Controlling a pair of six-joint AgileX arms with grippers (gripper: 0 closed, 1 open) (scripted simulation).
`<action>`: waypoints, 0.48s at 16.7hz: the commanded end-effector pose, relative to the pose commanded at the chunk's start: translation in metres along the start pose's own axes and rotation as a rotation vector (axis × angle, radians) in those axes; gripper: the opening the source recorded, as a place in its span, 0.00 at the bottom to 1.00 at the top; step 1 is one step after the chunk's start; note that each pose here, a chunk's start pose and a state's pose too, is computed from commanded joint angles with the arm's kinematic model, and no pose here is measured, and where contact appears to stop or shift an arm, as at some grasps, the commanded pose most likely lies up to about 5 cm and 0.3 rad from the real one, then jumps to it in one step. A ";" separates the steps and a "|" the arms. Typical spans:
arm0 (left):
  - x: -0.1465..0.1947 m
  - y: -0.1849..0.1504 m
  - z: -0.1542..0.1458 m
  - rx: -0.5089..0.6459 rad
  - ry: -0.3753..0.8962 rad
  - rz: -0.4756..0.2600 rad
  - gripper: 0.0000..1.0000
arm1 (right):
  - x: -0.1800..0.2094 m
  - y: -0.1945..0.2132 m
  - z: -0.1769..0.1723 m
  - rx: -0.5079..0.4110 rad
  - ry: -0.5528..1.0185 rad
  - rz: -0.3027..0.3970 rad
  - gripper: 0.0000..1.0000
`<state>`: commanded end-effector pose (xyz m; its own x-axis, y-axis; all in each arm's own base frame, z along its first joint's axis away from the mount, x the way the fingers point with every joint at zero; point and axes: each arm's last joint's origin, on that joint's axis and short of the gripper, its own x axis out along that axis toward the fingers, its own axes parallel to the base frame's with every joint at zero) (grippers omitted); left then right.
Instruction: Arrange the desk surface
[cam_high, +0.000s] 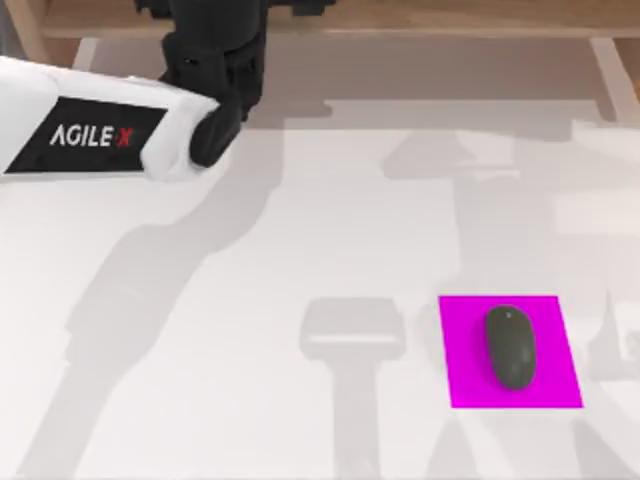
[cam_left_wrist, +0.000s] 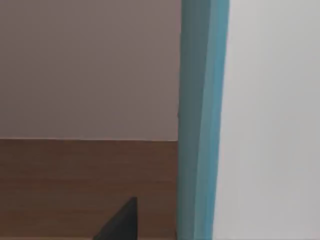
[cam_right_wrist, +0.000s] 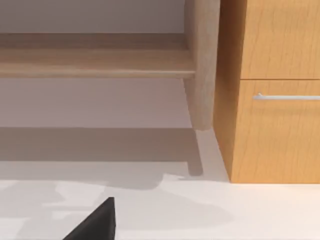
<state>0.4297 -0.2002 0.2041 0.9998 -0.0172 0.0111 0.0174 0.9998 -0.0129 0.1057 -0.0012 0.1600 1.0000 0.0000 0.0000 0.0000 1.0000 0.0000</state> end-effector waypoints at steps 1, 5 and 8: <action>0.000 0.000 0.000 0.000 0.000 0.000 0.62 | 0.000 0.000 0.000 0.000 0.000 0.000 1.00; 0.000 0.000 0.000 0.000 0.000 0.000 0.32 | 0.000 0.000 0.000 0.000 0.000 0.000 1.00; 0.000 0.000 0.000 0.000 0.000 0.000 0.10 | 0.000 0.000 0.000 0.000 0.000 0.000 1.00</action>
<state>0.4297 -0.2002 0.2041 0.9998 -0.0172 0.0111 0.0174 0.9998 -0.0129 0.1057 -0.0012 0.1600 1.0000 0.0000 0.0000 0.0000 1.0000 0.0000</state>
